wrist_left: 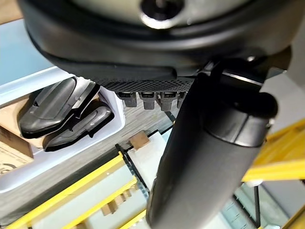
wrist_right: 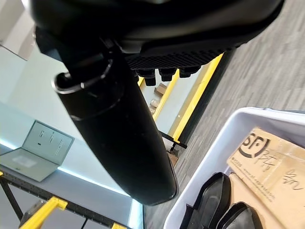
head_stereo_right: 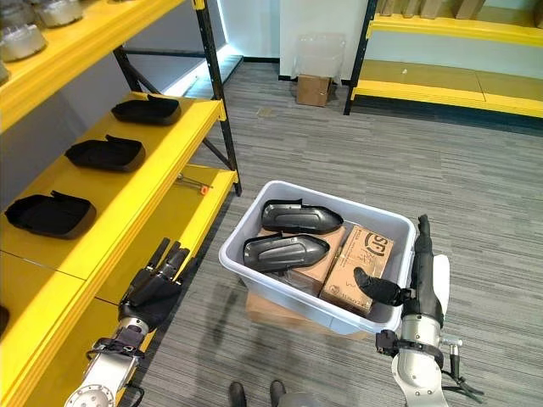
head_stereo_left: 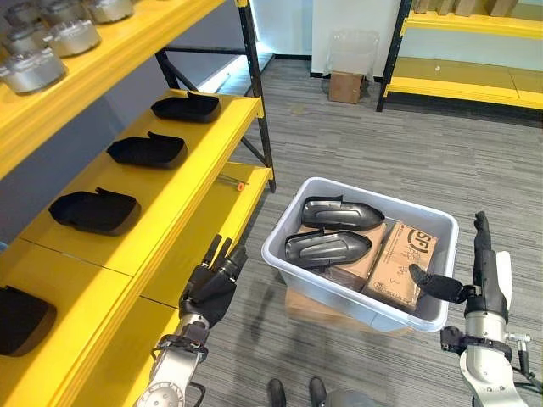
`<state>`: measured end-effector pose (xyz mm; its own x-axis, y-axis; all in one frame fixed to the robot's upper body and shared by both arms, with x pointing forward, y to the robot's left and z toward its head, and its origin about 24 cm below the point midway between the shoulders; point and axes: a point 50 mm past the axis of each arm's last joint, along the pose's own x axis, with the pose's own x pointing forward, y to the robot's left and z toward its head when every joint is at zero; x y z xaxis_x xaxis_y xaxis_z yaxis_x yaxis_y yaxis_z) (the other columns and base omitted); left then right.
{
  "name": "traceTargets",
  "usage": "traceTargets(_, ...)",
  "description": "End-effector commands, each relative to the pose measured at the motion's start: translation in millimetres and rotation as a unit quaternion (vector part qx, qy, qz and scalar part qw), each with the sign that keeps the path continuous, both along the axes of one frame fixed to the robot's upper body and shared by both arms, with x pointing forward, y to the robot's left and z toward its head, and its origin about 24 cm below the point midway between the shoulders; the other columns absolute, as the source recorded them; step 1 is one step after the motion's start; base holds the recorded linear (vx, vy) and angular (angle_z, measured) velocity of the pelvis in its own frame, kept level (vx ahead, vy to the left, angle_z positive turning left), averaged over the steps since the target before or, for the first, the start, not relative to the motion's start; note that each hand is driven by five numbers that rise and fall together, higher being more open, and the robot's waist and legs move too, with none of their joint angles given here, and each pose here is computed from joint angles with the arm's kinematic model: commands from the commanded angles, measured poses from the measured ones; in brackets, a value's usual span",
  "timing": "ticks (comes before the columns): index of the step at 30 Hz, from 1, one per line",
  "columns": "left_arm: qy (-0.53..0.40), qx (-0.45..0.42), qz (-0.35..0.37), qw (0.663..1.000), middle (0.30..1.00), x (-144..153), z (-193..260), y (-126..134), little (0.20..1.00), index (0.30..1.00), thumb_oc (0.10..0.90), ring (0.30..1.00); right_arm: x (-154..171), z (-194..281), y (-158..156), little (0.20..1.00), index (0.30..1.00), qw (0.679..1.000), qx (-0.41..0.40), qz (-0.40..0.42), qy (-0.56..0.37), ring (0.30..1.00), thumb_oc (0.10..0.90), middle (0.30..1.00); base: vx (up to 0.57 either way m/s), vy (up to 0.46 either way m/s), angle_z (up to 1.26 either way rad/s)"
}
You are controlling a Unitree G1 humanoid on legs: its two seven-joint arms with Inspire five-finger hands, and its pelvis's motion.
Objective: Move parts from the plastic box to the shelf.
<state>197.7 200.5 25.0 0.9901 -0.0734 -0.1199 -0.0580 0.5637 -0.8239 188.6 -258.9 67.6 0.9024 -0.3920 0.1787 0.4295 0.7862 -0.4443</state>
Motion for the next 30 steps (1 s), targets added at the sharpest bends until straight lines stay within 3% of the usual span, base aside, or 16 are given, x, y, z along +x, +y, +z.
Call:
traceTargets(1, -0.114, 0.029, -0.001, 0.993, 1.000, 11.3, 38.3, 14.0, 1.000, 1.000, 0.900, 1.000, 15.0, 42.8, -1.2, 1.000, 1.000, 0.992, -0.037, 0.017, -0.116, 1.000, 0.900, 1.000, 0.00, 0.000, 0.00)
traceTargets(30, -0.114, 0.026, 0.002, 0.993, 1.000, 15.9, 44.4, 22.2, 1.000, 1.000, 0.900, 1.000, 17.9, 47.8, -0.4, 1.000, 1.000, 0.991, -0.068, 0.034, -0.107, 1.000, 0.900, 1.000, 0.03, 0.073, -0.10)
